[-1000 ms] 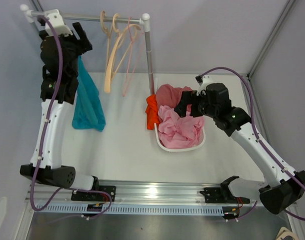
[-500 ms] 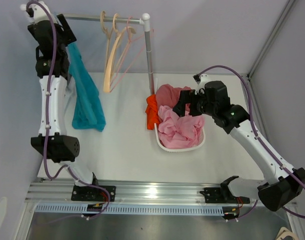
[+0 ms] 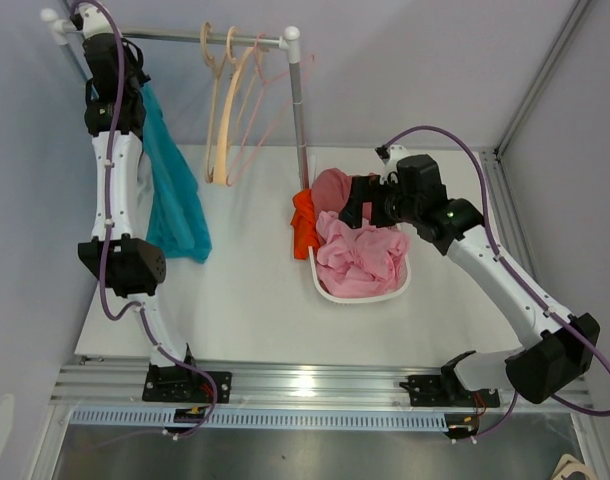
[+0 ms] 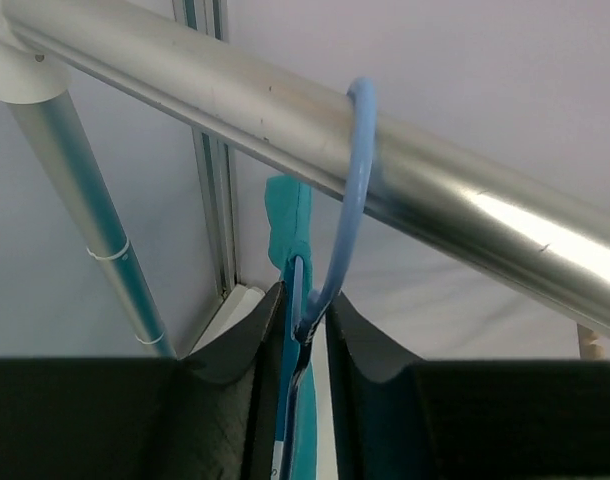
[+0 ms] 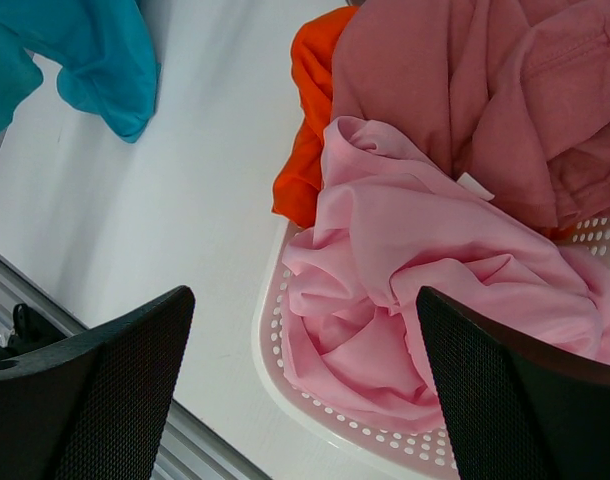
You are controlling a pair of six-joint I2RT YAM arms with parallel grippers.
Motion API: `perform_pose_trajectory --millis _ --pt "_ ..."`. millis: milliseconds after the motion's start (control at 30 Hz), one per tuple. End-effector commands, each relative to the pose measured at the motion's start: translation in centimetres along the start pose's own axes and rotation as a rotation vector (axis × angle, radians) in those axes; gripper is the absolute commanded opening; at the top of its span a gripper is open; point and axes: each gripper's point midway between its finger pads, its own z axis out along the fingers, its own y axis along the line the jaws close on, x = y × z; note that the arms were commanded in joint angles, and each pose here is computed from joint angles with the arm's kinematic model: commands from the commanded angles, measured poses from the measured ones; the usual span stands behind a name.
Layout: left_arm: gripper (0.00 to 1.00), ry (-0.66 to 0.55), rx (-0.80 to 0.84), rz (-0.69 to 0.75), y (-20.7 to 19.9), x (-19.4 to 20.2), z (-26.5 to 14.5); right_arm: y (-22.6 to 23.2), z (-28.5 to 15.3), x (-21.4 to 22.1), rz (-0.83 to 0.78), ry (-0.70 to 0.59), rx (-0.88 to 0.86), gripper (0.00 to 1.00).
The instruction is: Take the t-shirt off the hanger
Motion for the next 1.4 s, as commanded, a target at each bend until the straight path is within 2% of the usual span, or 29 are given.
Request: perform_pose_trajectory --millis 0,67,100,167,367,700,867,933,1000,1033,1100,1167,1233,1333,1367 --pt "0.25 -0.065 -0.029 -0.022 1.0 -2.1 0.2 1.2 -0.4 -1.5 0.002 -0.035 -0.039 0.97" --pt "0.24 -0.077 -0.033 -0.017 1.1 -2.4 0.1 1.3 -0.6 -1.6 0.005 -0.041 -0.043 0.97" --pt "0.13 -0.081 -0.031 -0.018 1.1 -2.5 0.2 1.3 -0.7 -1.7 0.004 -0.040 -0.041 0.97" --pt "0.01 -0.080 -0.031 -0.022 1.1 -2.5 0.2 1.3 -0.8 -1.8 0.003 -0.046 -0.039 0.97" --pt "0.01 -0.077 0.019 -0.042 -0.2 -3.1 -1.0 1.4 -1.0 -1.5 0.004 -0.040 -0.047 0.97" --pt "0.01 -0.233 0.053 0.007 -4.6 -9.3 -8.9 2.3 -2.1 -1.2 -0.003 -0.038 -0.076 0.97" --pt "0.01 -0.321 0.094 -0.019 -4.3 -12.8 -12.3 3.6 -3.3 -0.7 -0.025 -0.045 -0.079 0.97" --pt "0.01 -0.312 0.105 -0.020 -4.3 -12.5 -12.9 3.7 -3.6 -0.5 -0.017 -0.048 -0.081 0.97" --pt "0.01 -0.403 0.138 -0.067 -3.6 -15.5 -16.1 3.9 -4.1 0.0 -0.011 -0.050 -0.090 0.97" --pt "0.01 -0.369 0.149 -0.057 -3.8 -13.6 -15.7 3.9 -4.1 0.2 -0.008 -0.048 -0.089 0.97" --pt "0.01 -0.391 0.152 -0.075 -3.3 -14.9 -17.2 4.2 -4.5 0.6 -0.009 -0.047 -0.095 0.97" --pt "0.01 -0.356 0.132 -0.081 -2.7 -15.5 -18.0 4.1 -4.9 0.7 -0.007 -0.049 -0.089 0.97" --pt "0.01 -0.246 0.099 -0.077 -2.4 -13.0 -17.2 4.5 -5.2 0.9 -0.016 -0.056 -0.105 0.97" --pt "0.01 -0.196 0.055 -0.110 -1.7 -12.0 -18.4 6.0 -5.6 0.6 -0.052 -0.067 -0.163 0.97" --pt "0.01 -0.134 0.045 -0.089 -2.1 -9.8 -18.4 6.8 -5.8 0.5 -0.081 -0.076 -0.193 0.97"
